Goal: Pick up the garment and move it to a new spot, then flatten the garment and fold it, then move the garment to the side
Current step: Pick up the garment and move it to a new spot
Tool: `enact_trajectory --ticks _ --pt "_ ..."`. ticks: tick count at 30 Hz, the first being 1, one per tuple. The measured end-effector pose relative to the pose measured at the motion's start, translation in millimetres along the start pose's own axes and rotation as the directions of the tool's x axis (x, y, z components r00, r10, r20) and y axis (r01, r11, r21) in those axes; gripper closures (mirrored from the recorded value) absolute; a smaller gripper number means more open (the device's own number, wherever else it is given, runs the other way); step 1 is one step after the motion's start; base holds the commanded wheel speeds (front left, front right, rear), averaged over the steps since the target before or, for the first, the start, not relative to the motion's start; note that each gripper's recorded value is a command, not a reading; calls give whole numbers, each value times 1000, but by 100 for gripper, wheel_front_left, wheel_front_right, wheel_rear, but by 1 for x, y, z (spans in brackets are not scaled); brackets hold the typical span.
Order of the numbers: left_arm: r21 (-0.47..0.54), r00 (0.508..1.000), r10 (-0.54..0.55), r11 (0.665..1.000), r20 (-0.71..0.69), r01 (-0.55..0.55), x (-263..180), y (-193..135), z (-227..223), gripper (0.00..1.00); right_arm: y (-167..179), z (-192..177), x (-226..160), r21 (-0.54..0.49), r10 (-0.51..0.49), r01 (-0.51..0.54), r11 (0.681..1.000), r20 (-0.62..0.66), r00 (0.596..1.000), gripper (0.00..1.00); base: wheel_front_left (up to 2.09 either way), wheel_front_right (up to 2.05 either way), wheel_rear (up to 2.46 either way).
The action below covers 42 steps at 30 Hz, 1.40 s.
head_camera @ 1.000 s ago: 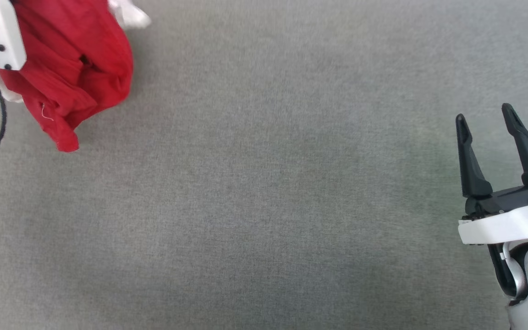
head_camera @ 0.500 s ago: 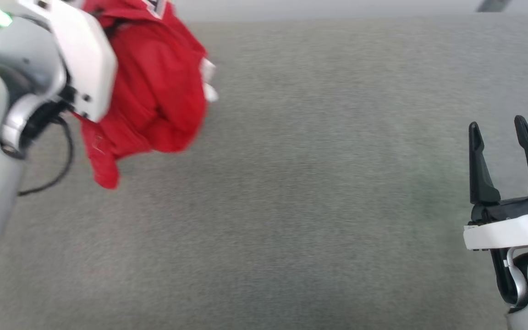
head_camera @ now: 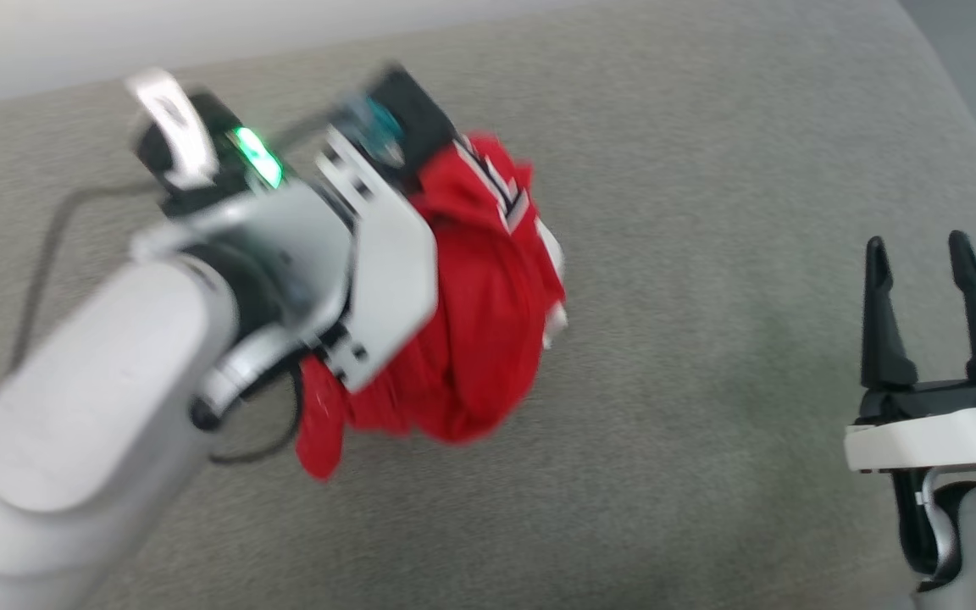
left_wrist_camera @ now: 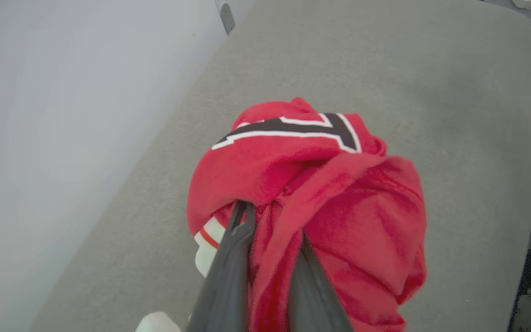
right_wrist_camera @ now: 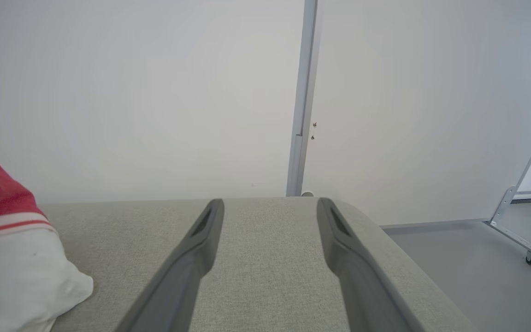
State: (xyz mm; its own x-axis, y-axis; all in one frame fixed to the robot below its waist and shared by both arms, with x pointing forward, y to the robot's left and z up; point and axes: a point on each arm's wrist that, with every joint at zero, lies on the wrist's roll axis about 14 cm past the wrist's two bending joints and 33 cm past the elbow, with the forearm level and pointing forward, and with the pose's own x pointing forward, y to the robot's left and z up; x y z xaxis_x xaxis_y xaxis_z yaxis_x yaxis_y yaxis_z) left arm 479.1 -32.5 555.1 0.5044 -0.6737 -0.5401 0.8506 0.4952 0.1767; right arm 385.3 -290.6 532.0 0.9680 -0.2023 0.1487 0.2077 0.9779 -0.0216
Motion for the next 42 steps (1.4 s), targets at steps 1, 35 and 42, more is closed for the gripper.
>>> enact_trajectory --ticks 1,35,42 --pt "2 997 -62 998 -38 62 14 -19 -11 100 -5 -3 -5 0 -20 20 1000 -12 1000 0 0 0 0" --pt "-212 999 -29 977 -28 22 11 -29 -75 0 31 -9 -11 44 99 -98 994 -31 995 0 0 0 0" --pt "-313 972 204 936 116 -159 -39 10 -78 0 47 1 -10 48 160 -160 986 -1 987 0 0 0 0"
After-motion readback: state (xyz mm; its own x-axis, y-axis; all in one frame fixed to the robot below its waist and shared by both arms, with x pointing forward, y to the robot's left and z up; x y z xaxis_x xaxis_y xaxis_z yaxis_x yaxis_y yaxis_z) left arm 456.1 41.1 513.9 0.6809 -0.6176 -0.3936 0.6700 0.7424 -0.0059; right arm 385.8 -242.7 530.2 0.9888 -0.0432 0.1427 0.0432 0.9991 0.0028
